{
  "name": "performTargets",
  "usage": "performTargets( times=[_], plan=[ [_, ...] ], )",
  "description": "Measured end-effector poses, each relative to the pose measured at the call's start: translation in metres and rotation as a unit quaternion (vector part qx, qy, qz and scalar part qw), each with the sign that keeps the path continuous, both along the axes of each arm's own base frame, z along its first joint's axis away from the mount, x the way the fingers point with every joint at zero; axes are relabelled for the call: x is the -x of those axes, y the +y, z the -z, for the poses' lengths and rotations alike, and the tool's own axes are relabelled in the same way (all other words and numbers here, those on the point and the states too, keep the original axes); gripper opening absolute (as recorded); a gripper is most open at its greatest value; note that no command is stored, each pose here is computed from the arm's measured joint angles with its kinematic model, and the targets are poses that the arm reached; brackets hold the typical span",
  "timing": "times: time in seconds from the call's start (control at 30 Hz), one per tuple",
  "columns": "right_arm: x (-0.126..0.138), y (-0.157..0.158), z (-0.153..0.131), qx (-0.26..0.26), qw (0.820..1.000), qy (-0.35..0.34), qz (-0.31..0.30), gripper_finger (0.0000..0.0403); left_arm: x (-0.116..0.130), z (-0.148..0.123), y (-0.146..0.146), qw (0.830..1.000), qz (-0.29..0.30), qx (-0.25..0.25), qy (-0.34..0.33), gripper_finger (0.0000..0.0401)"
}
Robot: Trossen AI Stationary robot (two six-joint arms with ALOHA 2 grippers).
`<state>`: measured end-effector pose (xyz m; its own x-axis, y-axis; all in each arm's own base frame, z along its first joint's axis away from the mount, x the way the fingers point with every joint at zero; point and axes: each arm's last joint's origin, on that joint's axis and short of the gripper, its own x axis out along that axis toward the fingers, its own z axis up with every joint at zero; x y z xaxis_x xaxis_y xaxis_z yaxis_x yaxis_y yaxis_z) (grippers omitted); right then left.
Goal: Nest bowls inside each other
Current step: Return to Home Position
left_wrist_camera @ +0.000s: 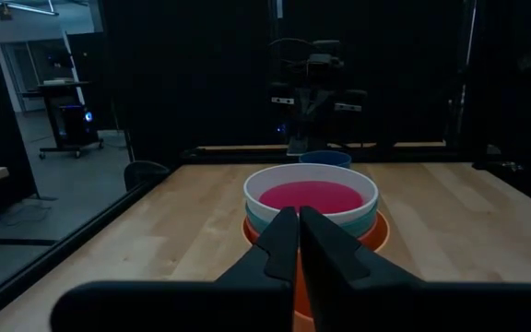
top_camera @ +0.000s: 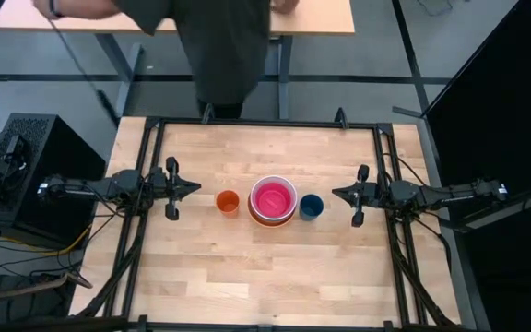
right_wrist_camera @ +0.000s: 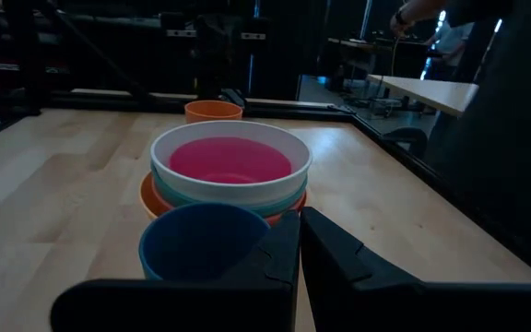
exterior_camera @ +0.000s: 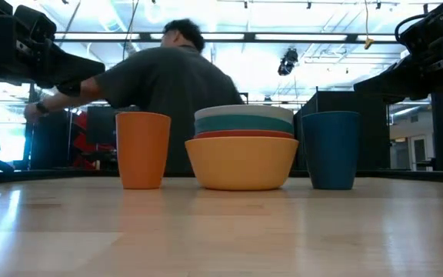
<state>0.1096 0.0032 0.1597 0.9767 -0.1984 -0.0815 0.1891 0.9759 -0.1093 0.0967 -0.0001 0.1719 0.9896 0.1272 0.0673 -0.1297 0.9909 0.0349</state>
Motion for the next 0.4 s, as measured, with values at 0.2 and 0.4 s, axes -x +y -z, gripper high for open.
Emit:
performTargets(
  times=[0.2, 0.4],
  plan=[
    [0.0, 0.0, 0.0002, 0.0, 1.0, 0.0, 0.0, 0.0, 0.0, 0.0, 0.0, 1.0, 0.0, 0.0, 0.0, 0.0001],
    [0.0, 0.0, 0.0, 0.0, 1.0, 0.0, 0.0, 0.0, 0.0, 0.0001, 0.0, 1.0, 0.0, 0.0, 0.0, 0.0001]
  ],
)
